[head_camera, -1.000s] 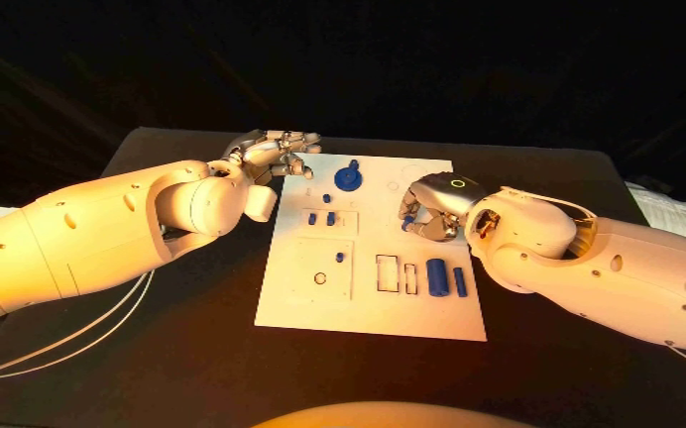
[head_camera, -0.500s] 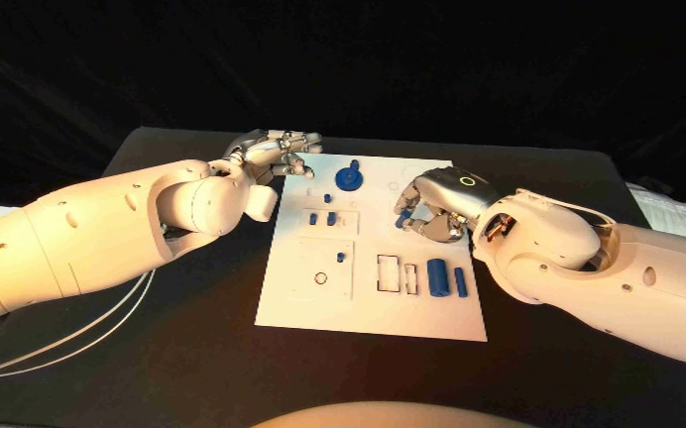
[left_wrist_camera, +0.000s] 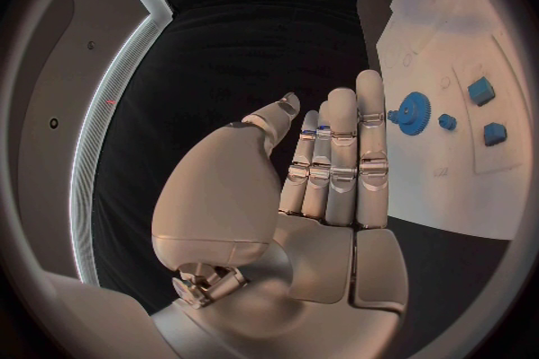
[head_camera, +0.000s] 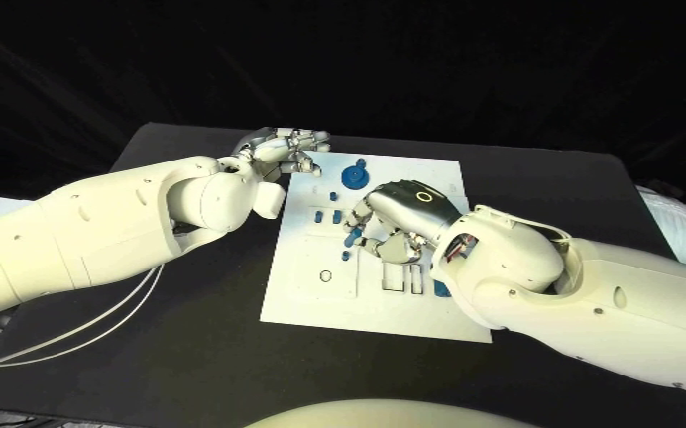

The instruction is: Assemble the parts on the task board

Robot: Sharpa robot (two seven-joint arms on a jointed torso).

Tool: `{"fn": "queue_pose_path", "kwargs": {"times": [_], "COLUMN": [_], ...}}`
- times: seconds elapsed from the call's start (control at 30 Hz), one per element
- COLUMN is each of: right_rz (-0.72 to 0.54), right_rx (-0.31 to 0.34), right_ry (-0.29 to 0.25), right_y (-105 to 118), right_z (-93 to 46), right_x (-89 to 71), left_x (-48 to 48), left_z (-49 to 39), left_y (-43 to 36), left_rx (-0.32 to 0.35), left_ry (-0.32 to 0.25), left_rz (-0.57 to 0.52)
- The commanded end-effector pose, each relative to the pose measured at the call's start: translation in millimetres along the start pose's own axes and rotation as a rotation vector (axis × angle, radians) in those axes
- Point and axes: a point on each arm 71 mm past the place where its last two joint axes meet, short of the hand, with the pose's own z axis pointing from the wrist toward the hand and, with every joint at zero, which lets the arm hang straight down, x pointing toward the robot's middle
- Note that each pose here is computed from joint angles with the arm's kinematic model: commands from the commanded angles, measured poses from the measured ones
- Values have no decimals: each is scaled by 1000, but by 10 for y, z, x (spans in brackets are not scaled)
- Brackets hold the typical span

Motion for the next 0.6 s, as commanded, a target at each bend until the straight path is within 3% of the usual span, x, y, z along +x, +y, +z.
{"fn": "queue_pose_path", "kwargs": {"times": [0.03, 0.37, 0.6], "right_rz": [21, 42, 48], "right_rx": [-46, -67, -61], "right_ry": [19, 106, 135], "right_y": [105, 178, 175], "right_z": [38, 163, 199], "right_x": [81, 368, 507], "left_x": [38, 46, 61], "left_z": [5, 0, 2], "left_y": [-4, -5, -4], "left_rx": [4, 5, 4], "left_ry": [25, 28, 34], "left_rz": [-9, -9, -10]}}
